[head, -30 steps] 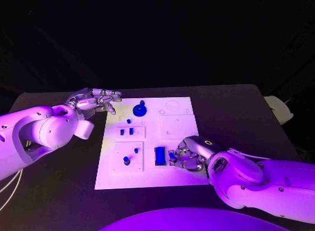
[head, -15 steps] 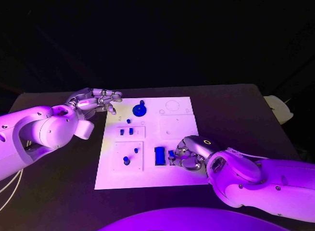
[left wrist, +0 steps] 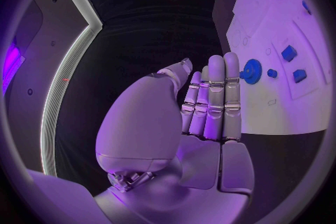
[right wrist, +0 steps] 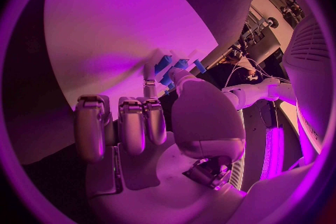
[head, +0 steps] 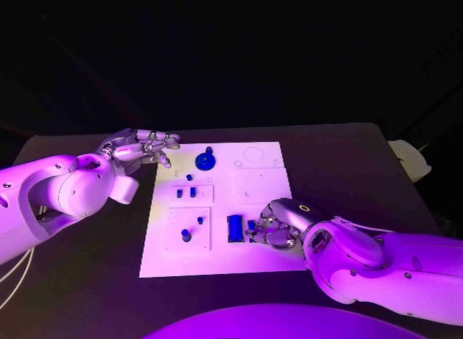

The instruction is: Assemble the parts on the task board

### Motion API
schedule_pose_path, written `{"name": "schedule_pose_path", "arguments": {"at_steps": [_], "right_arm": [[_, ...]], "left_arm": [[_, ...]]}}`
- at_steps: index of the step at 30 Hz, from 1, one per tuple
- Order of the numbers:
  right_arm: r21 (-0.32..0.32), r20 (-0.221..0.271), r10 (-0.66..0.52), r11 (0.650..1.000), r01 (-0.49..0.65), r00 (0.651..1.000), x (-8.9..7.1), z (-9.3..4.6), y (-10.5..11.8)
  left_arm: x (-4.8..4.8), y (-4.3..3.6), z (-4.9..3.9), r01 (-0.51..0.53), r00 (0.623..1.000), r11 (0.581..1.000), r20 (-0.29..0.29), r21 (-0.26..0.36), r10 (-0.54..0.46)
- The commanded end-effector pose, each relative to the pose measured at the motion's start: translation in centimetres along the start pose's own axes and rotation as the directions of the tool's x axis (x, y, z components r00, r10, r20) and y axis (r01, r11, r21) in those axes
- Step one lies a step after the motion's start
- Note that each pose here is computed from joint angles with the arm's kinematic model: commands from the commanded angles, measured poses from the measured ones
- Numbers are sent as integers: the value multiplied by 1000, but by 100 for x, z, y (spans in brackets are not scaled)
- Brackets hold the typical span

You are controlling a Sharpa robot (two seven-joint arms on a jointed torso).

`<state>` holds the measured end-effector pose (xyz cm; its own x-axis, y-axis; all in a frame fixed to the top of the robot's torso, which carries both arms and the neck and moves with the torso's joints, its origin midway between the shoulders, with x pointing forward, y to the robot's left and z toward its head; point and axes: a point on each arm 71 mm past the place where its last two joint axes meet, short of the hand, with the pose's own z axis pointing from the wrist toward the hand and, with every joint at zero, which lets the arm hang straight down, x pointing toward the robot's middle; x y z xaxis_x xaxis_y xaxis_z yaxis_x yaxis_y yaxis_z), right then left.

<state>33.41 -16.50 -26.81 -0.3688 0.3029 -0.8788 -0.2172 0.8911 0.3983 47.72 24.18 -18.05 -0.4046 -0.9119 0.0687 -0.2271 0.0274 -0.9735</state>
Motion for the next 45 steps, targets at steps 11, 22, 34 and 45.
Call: {"name": "schedule_pose_path", "arguments": {"at_steps": [11, 22, 34, 45], "right_arm": [[-16, 13, -6, 1000, 6, 1000, -24, -39, 24], [-23, 10, 18, 1000, -18, 1000, -58, -125, 4], [-6, -23, -7, 1000, 6, 1000, -42, -128, -67], [-9, -38, -26, 1000, 26, 999, -5, -76, -59]], "left_arm": [[25, -6, 0, -1, 1000, 1000, -22, 4, 1], [15, -8, -9, -1, 1000, 1000, -22, 7, 1], [2, -9, -14, -1, 1000, 1000, -18, 9, 1], [-3, -9, -17, -1, 1000, 1000, -17, 9, 1]]}}
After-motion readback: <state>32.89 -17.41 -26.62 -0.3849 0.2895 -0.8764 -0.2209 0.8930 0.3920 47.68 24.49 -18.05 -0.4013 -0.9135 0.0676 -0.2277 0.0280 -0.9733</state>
